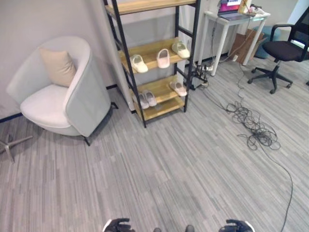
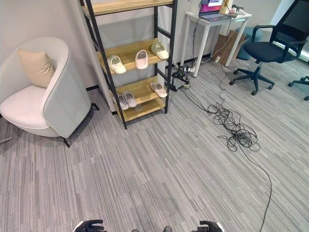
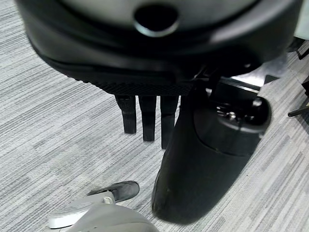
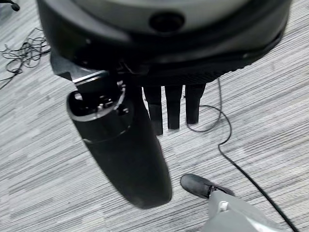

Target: Arrange the slippers neatly on the shoe rack.

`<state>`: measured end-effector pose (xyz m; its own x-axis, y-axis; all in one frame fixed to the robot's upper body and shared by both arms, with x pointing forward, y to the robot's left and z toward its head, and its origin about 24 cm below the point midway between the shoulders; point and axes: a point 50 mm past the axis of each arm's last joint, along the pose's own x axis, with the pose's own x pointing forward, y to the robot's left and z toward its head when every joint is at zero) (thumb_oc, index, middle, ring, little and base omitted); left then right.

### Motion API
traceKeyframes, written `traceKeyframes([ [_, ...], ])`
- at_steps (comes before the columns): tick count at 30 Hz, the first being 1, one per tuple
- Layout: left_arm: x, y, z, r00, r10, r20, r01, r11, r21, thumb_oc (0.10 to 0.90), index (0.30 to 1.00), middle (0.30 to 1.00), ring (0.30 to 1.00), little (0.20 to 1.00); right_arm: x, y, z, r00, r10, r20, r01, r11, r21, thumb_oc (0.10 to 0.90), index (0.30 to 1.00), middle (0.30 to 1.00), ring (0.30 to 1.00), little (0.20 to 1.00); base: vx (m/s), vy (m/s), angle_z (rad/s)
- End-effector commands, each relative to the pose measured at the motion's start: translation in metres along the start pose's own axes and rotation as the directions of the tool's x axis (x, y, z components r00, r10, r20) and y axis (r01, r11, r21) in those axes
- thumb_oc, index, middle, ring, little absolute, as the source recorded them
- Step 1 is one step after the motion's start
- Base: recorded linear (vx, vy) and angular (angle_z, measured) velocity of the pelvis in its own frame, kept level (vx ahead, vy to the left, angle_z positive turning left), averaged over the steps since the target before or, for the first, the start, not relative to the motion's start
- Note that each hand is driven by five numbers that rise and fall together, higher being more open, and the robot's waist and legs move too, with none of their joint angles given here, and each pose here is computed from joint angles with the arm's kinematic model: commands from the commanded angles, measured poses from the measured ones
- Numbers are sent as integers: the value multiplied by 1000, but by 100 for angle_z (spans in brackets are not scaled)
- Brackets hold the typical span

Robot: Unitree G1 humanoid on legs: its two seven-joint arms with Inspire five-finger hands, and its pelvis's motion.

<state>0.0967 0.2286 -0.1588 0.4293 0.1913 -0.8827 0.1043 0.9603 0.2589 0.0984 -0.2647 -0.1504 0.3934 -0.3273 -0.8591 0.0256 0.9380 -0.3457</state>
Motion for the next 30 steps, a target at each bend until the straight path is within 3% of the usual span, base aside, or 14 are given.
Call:
traceKeyframes([
  [1,6,3,31,996,30,85,-31,999,15,800,900,900,900,900,2,-7,12,998,-33,49,35,999,-33,800,900,900,900,900,0,0,0],
  [17,5,-5,18,1000,9,28,-10,998,56,800,900,900,900,900,1,-3,4,1000,-26,12,26,998,-51,800,900,900,900,900,0,0,0],
  [30,6,-9,31,998,1,69,-7,997,82,800,900,900,900,900,1,-3,2,1000,-29,8,29,999,-38,800,900,900,900,900,-8,-29,1],
])
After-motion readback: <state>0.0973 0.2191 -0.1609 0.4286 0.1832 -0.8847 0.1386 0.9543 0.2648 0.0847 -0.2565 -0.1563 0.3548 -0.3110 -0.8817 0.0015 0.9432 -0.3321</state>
